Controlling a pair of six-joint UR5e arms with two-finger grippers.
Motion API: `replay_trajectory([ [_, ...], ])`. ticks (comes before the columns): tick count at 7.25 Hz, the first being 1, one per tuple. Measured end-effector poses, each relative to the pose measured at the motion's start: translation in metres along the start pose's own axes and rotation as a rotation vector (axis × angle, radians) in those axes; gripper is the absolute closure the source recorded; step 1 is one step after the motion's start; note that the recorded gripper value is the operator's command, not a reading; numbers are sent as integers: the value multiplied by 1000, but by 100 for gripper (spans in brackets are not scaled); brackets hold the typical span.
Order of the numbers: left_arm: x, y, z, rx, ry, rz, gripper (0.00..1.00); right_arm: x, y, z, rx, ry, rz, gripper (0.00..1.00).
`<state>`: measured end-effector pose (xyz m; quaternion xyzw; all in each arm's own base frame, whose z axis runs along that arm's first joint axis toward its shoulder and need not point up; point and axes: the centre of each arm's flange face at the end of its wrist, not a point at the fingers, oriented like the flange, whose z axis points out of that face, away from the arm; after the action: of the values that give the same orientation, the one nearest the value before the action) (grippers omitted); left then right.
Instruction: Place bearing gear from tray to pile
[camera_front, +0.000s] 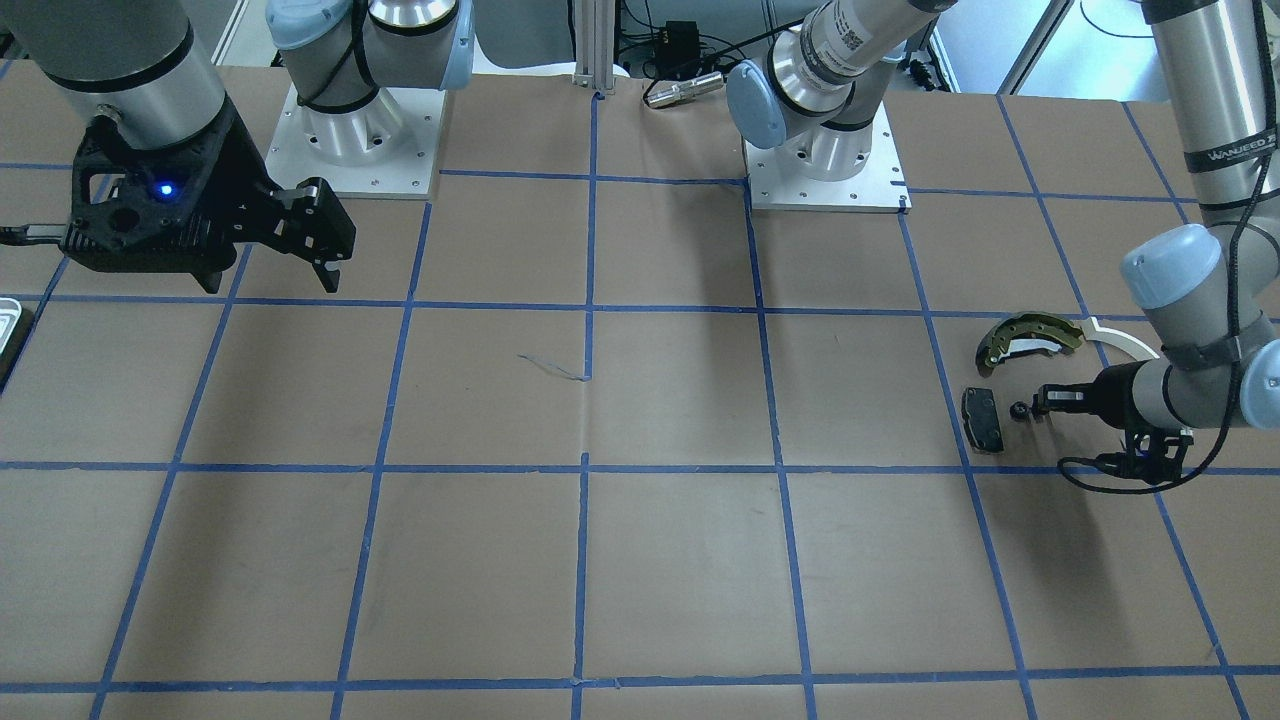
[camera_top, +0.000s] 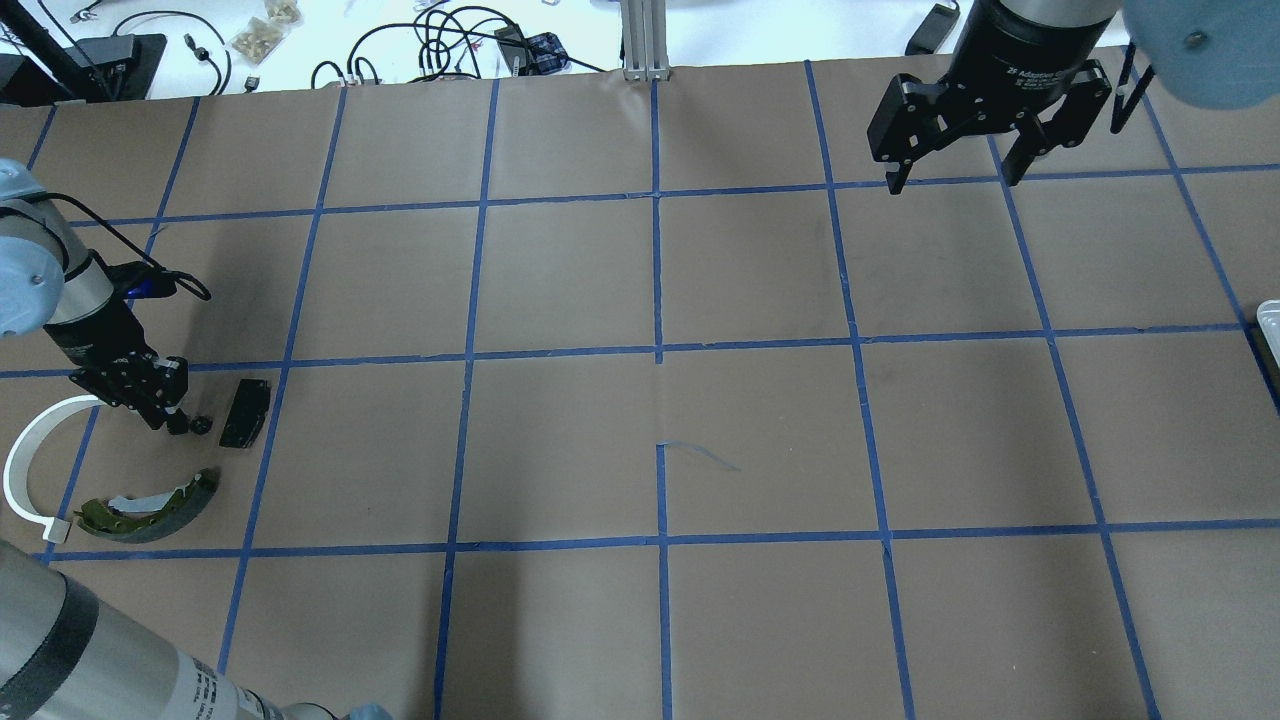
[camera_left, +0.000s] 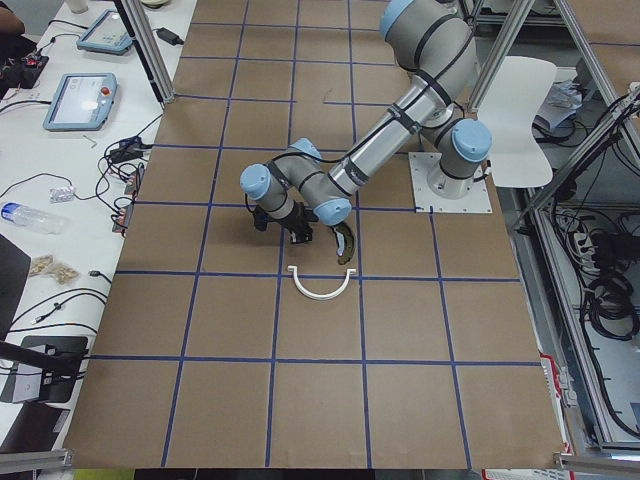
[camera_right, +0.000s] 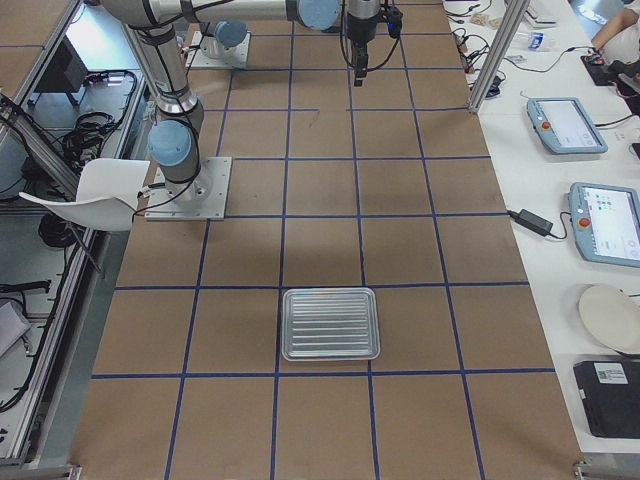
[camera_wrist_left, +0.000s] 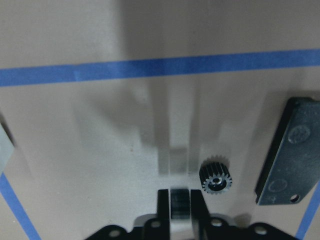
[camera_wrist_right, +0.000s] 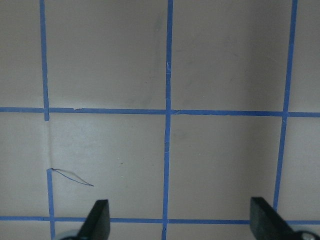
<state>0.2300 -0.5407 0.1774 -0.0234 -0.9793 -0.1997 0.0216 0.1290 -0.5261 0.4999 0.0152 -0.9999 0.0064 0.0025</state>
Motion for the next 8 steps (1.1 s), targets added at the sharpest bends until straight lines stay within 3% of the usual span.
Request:
replay_trajectory([
  [3, 3, -1, -14, 22, -7, 3, 20, 0, 0, 0, 0, 0, 0, 0],
  [4, 12, 0, -35, 49, -5, 8, 19, 0, 0, 0, 0, 0, 0, 0],
  [6, 49, -1, -116, 98, 9, 0, 3, -1, 0, 0, 0, 0, -1, 0],
  [8, 132, 6, -212, 189, -32, 41, 0, -1, 0, 0, 0, 0, -1, 0],
])
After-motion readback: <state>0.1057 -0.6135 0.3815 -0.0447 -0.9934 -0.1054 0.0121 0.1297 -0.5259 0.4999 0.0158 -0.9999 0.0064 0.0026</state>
